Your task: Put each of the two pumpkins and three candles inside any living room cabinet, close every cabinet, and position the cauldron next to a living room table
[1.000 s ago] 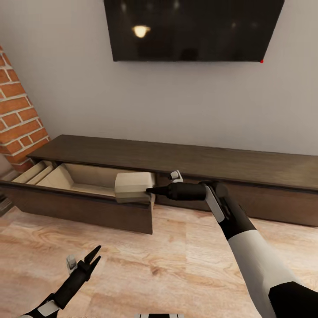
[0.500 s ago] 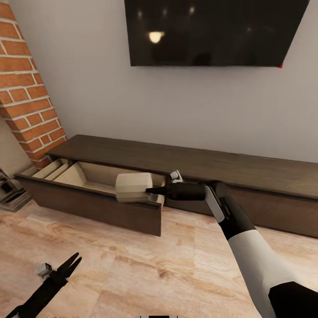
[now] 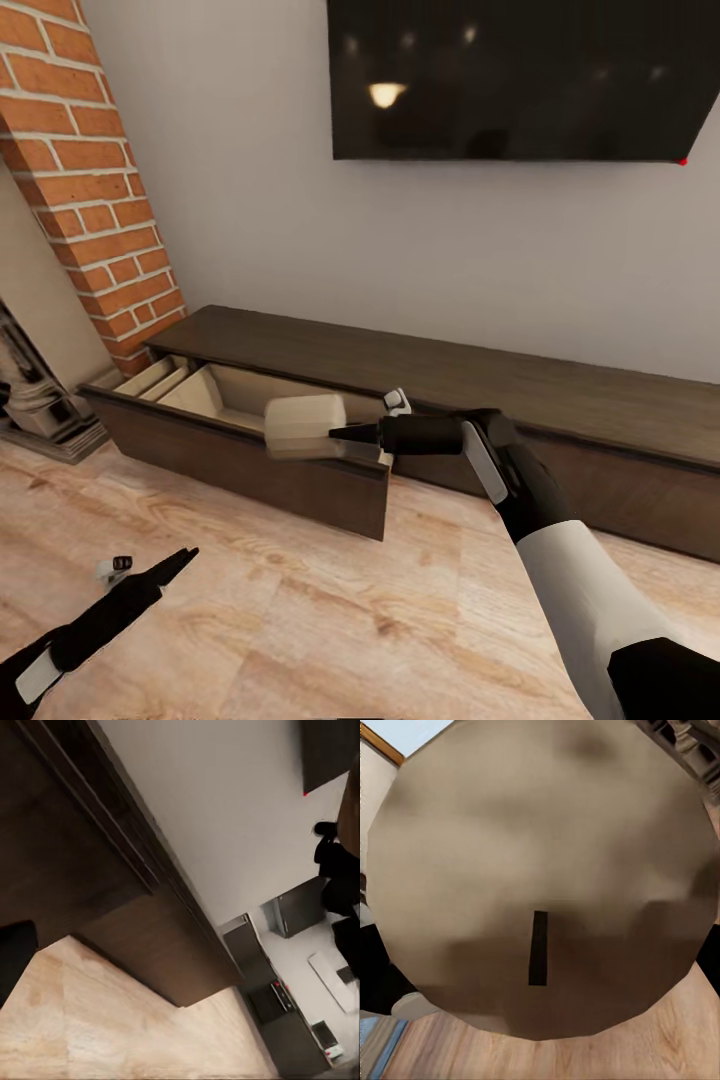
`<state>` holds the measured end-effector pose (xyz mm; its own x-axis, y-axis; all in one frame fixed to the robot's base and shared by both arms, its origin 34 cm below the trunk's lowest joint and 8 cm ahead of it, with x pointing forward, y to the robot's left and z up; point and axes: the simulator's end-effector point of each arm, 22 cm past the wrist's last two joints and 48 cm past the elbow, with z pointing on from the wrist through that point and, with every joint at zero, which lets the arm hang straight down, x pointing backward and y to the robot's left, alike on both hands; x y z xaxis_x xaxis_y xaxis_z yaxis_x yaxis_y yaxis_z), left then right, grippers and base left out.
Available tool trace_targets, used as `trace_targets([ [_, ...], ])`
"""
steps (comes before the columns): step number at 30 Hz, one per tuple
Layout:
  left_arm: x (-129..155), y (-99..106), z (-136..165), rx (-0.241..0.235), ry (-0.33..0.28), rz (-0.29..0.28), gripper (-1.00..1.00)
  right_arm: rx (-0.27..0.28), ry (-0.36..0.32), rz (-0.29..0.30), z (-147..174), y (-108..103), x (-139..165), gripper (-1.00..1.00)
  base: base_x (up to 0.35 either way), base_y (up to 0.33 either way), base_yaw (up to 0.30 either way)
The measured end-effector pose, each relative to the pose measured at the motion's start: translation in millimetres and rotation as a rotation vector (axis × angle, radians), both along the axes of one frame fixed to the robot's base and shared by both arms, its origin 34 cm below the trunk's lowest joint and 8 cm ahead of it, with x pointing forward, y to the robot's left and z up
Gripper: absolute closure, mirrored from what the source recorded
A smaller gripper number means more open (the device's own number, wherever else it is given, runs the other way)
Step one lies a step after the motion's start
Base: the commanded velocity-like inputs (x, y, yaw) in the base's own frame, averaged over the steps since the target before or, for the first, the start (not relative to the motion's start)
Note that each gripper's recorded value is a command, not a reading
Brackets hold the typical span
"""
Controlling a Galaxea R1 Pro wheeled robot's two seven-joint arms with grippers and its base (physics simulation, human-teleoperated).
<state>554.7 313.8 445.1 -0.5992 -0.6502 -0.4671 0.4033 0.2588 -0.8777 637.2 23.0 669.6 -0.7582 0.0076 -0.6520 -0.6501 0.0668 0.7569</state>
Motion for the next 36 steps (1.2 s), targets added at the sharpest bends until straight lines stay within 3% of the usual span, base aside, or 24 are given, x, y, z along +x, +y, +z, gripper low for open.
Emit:
trace_targets([
  [5,14.4,-10.2,44.2,0.004,-0.077,-0.123,-1.00,0.000,-0.001,0.000,0.6,-0.1,-0.1,1.00,0.000,0.000,0.031],
  [9,24.5,-19.7,100.2,-0.014,-0.149,-0.237,-1.00,0.000,-0.002,-0.002,0.9,-0.3,0.1,1.00,0.000,0.000,0.005],
  [12,41.0,-31.2,139.1,0.029,-0.151,-0.286,-1.00,-0.001,-0.004,-0.003,0.7,-0.5,0.5,1.00,0.000,0.000,0.000],
  [17,54.4,-32.0,194.4,0.052,-0.176,-0.291,-1.00,0.004,-0.031,-0.013,2.1,-1.2,3.1,1.00,0.000,0.000,0.000],
  [19,57.9,-31.0,230.3,0.075,-0.183,-0.287,-1.00,-0.006,-0.045,-0.020,0.1,-1.4,4.8,1.00,0.000,0.000,0.000],
  [23,56.2,-31.5,266.4,0.137,-0.191,-0.277,-1.00,-0.035,-0.053,-0.034,-6.1,-2.0,8.2,1.00,0.000,0.000,0.000],
  [26,61.0,-21.7,280.3,0.227,-0.189,-0.222,-1.00,-0.047,-0.055,-0.043,-8.7,-2.8,10.1,1.00,0.000,0.000,0.000],
  [30,58.1,-17.9,291.3,0.285,-0.209,-0.216,-1.00,-0.049,-0.055,-0.049,-8.9,-4.4,11.8,1.00,0.000,0.000,0.000],
  [33,62.9,-16.8,288.7,0.314,-0.191,-0.197,-1.00,-0.050,-0.055,-0.052,-9.2,-5.1,12.4,1.00,0.000,0.000,0.000],
  [36,72.8,-29.9,273.7,0.321,-0.123,-0.193,-1.00,-0.052,-0.054,-0.053,-9.7,-5.4,12.7,1.00,0.000,0.000,0.000],
])
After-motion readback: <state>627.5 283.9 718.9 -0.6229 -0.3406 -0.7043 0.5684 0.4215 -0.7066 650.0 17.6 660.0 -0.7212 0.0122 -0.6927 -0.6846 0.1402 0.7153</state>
